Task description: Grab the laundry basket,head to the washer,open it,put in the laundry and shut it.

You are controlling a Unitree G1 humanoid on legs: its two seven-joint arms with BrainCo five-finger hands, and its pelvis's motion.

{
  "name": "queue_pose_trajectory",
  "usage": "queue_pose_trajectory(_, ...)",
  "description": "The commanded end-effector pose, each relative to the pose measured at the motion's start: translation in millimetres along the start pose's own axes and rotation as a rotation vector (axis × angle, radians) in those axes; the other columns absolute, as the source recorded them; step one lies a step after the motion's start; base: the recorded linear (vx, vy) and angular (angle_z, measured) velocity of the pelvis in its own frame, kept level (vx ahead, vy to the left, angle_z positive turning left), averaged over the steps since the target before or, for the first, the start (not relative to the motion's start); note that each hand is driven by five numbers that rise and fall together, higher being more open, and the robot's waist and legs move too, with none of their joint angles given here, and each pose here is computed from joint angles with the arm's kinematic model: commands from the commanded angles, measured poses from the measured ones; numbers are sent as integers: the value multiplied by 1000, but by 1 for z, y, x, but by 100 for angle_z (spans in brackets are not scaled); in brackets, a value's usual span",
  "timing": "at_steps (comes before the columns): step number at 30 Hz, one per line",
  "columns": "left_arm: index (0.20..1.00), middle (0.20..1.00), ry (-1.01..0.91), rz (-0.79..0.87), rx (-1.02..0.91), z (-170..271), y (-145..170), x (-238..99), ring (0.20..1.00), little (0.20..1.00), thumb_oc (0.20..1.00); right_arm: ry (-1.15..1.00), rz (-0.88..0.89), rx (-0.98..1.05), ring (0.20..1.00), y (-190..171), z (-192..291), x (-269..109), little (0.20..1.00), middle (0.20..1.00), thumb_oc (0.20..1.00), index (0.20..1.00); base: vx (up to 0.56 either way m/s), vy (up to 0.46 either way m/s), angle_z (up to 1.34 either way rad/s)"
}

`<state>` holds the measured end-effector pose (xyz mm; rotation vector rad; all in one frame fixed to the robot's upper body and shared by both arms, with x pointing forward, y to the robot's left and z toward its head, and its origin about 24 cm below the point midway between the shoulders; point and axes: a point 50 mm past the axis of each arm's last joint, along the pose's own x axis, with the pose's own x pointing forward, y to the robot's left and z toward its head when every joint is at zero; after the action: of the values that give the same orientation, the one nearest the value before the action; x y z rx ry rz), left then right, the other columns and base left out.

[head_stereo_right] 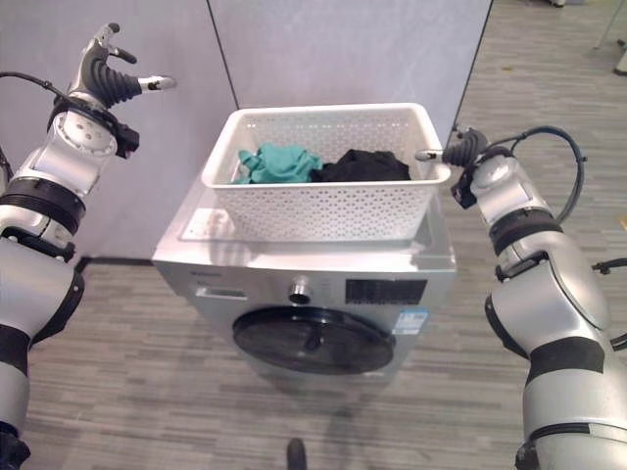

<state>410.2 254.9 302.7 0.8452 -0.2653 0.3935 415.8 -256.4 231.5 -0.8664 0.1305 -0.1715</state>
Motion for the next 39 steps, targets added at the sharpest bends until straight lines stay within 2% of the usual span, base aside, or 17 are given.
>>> queue_pose_trajectory(1,1000,1000,-25,203,-70,14,57,8,1000,1000,1000,-58,-180,36,1000,-53,21,-5,1000,1000,1000,1000,0,0,0)
queue_pose_trajectory(10,1000,1000,-119,335,-224,6,88,-3,1000,1000,1000,-129,-344,192,1000,-101,5,-21,1000,1000,1000,1000,3,-18,0)
queue_pose_trajectory(12,1000,1000,-202,427,-201,-10,113,-25,1000,1000,1000,-224,-448,228,1000,-123,-13,-43,1000,1000,1000,1000,-40,-72,-2)
queue_pose_trajectory(16,1000,1000,-179,531,-53,-81,136,-99,1000,1000,1000,-311,-646,171,1000,-120,-82,-117,1000,1000,1000,1000,-11,-125,-3)
queue_pose_trajectory(17,1000,1000,-177,527,-52,-82,135,-100,1000,1000,1000,-307,-643,169,1000,-119,-83,-118,1000,1000,1000,1000,-90,-132,-7)
queue_pose_trajectory(21,1000,1000,-13,561,-6,-136,143,-149,1000,1000,1000,-237,-653,184,1000,-102,-127,-153,1000,1000,1000,1000,-59,-105,-5)
queue_pose_trajectory(24,1000,1000,337,581,9,-215,134,-230,1000,1000,1000,-42,-557,304,1000,-44,-188,-186,1000,1000,1000,1000,-84,-217,2)
queue_pose_trajectory(25,1000,1000,338,581,10,-216,134,-231,1000,1000,1000,-41,-555,304,1000,-43,-188,-186,1000,1000,1000,1000,-161,-209,-1)
queue_pose_trajectory(27,1000,1000,588,549,-38,-258,105,-282,1000,1000,1000,75,-398,394,1000,14,-212,-206,1000,1000,1000,1000,-157,-235,4)
queue_pose_trajectory(28,1000,1000,588,548,-37,-258,105,-282,1000,1000,1000,75,-397,394,1000,14,-212,-206,1000,1000,1000,1000,-244,-312,16)
queue_pose_trajectory(29,1000,1000,751,502,-136,-279,74,-318,1000,1000,1000,148,-262,491,1000,53,-223,-220,1000,1000,1000,1000,-215,-273,21)
queue_pose_trajectory(32,1000,1000,942,324,-232,-296,14,-352,1000,1000,1000,196,-27,627,1000,108,-223,-229,1000,1000,1000,1000,-243,-303,32)
queue_pose_trajectory(35,1000,1000,1121,159,-356,-302,-50,-375,1000,1000,1000,163,170,626,1000,147,-203,-212,1000,1000,1000,1000,-191,-252,57)
queue_pose_trajectory(36,1000,1000,1120,159,-357,-302,-50,-374,1000,1000,1000,162,169,626,1000,147,-203,-211,1000,1000,1000,1000,-202,-228,50)
queue_pose_trajectory(37,1000,1000,1238,66,-458,-297,-91,-394,1000,1000,1000,110,254,583,1000,160,-188,-197,1000,1000,1000,1000,-192,-218,51)
queue_pose_trajectory(38,1000,1000,1266,13,-499,-290,-111,-400,1000,1000,1000,74,291,541,1000,165,-178,-187,1000,1000,1000,1000,-186,-218,42)
queue_pose_trajectory(39,1000,1000,1266,13,-499,-290,-111,-400,1000,1000,1000,74,291,541,1000,165,-178,-187,1000,1000,1000,1000,-117,-107,28)
